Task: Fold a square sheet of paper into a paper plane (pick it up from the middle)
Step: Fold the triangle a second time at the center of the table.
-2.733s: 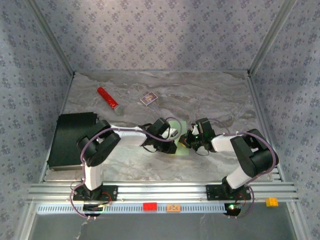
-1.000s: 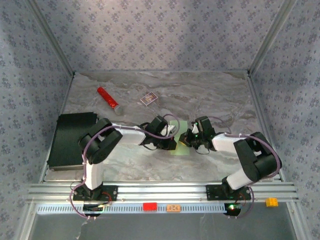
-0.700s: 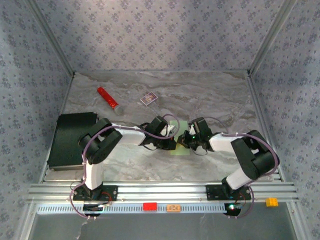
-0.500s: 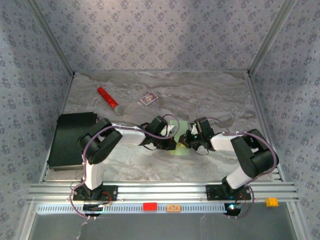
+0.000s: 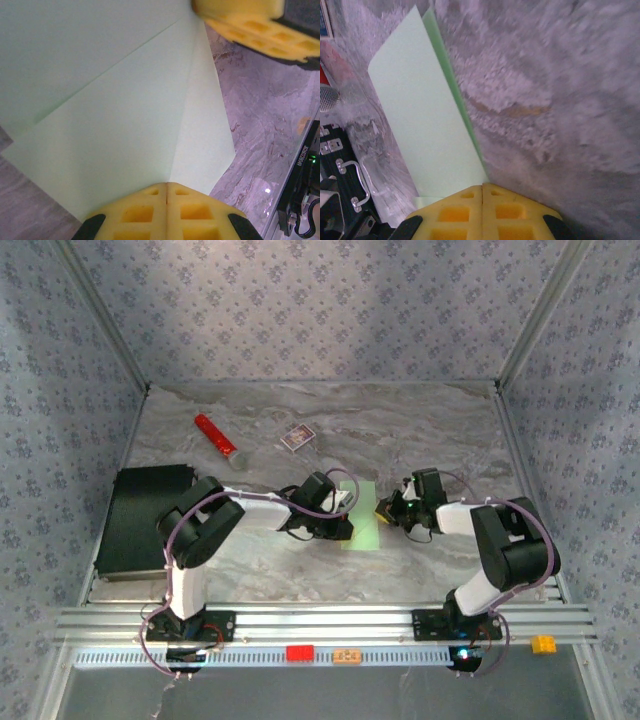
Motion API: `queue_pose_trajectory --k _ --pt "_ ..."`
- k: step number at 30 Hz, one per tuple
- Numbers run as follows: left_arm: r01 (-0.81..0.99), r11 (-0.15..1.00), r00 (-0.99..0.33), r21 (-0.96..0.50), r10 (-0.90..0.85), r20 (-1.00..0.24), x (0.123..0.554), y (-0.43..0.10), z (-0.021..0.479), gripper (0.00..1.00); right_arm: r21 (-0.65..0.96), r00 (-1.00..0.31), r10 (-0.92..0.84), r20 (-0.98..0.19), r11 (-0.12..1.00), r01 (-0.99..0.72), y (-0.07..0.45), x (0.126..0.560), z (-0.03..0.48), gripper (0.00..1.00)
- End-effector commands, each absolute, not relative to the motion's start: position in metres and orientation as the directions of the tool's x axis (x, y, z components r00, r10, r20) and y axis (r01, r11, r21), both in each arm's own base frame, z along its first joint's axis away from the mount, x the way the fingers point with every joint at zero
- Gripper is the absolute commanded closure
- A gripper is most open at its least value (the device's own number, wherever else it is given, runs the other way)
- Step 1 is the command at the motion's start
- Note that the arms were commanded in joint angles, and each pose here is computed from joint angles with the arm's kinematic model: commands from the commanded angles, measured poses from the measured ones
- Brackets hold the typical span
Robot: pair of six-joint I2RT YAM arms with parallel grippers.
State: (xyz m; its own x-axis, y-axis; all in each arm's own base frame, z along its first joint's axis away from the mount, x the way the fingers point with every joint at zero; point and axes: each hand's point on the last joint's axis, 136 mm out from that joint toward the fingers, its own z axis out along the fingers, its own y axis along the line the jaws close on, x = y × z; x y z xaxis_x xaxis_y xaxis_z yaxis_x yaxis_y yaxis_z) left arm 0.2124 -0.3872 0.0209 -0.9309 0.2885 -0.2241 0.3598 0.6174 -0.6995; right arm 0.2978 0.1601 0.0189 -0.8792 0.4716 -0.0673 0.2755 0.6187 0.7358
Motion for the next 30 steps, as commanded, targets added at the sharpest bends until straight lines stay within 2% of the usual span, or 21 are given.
queue_pose_trajectory --k 1,10,16,21,30 --pt "0.272 0.729 -0.95 -0.628 0.308 -0.053 0.183 -0.355 -0.023 1.0 0.715 -0.873 0.481 -0.082 0.638 0.284 0.151 0.304 0.021 0.93" --pt "0.279 0.723 -0.949 -0.632 0.31 -0.064 0.184 -0.357 -0.021 1.0 0.741 -0.9 0.409 -0.152 0.65 0.171 0.178 0.297 0.052 0.9" --pt "0.282 0.716 -0.949 -0.639 0.306 -0.076 0.186 -0.359 -0.016 1.0 0.724 -0.938 0.334 -0.096 0.67 0.164 0.203 0.275 0.029 0.92" --pt "0.288 0.699 -0.948 -0.654 0.306 -0.091 0.187 -0.364 -0.008 1.0 0.676 -0.927 0.372 -0.053 0.697 0.241 0.185 0.268 0.002 0.94" --pt "0.33 0.622 -0.939 -0.71 0.297 -0.176 0.2 -0.387 0.036 0.96 0.666 -0.93 0.366 -0.039 0.703 0.249 0.183 0.265 -0.003 0.95"
